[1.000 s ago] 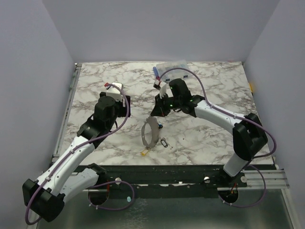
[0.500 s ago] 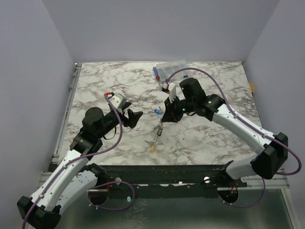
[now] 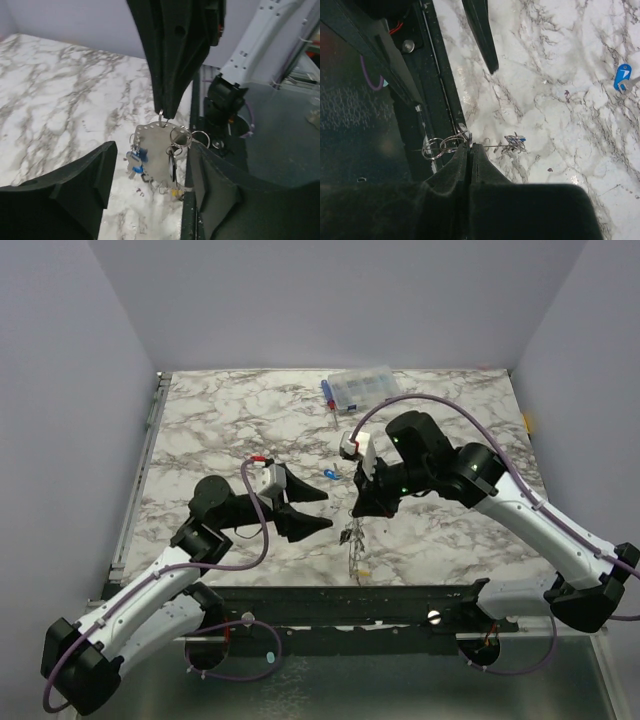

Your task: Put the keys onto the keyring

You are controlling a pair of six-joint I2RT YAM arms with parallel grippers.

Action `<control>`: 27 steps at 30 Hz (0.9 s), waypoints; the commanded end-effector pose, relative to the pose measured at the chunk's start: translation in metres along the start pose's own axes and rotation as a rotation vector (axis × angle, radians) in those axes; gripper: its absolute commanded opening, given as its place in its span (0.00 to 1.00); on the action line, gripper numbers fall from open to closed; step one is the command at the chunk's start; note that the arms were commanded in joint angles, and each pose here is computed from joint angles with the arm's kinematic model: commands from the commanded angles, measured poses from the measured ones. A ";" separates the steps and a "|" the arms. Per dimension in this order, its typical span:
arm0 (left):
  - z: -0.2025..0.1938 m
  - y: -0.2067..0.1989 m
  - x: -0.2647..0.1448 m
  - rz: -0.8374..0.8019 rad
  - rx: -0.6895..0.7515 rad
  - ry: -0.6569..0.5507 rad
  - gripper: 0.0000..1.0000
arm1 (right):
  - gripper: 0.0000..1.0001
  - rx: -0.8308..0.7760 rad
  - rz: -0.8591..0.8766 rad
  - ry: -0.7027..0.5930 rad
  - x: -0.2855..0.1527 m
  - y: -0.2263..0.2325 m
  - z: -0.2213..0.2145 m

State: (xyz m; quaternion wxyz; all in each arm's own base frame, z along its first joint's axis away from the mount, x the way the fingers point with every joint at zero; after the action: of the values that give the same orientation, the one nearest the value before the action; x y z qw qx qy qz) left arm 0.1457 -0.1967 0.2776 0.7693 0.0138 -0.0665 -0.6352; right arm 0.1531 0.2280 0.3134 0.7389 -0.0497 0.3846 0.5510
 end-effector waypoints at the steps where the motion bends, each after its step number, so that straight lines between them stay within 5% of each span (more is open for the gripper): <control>1: 0.021 -0.021 0.016 -0.201 0.069 -0.075 0.60 | 0.00 -0.068 -0.032 0.039 -0.015 0.015 -0.003; 27: 0.006 -0.024 0.059 -0.367 0.023 -0.006 0.33 | 0.00 -0.146 -0.018 0.047 -0.030 0.042 -0.009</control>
State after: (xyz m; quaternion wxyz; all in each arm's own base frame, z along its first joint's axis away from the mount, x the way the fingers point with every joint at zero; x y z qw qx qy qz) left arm 0.1366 -0.2547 0.2787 0.6612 0.0258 -0.0536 -0.7479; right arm 0.1111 0.2168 0.3274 0.7207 -0.1203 0.3878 0.5619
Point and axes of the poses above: each gripper's point midway between its finger pads, its own x axis out along the fingers, its own y axis along the line the jaws close on, z = x × y, the point moved 7 cm from there along -x, back along the fingers, and after that the axes turned 13 degrees about x, right-handed, at the moved point
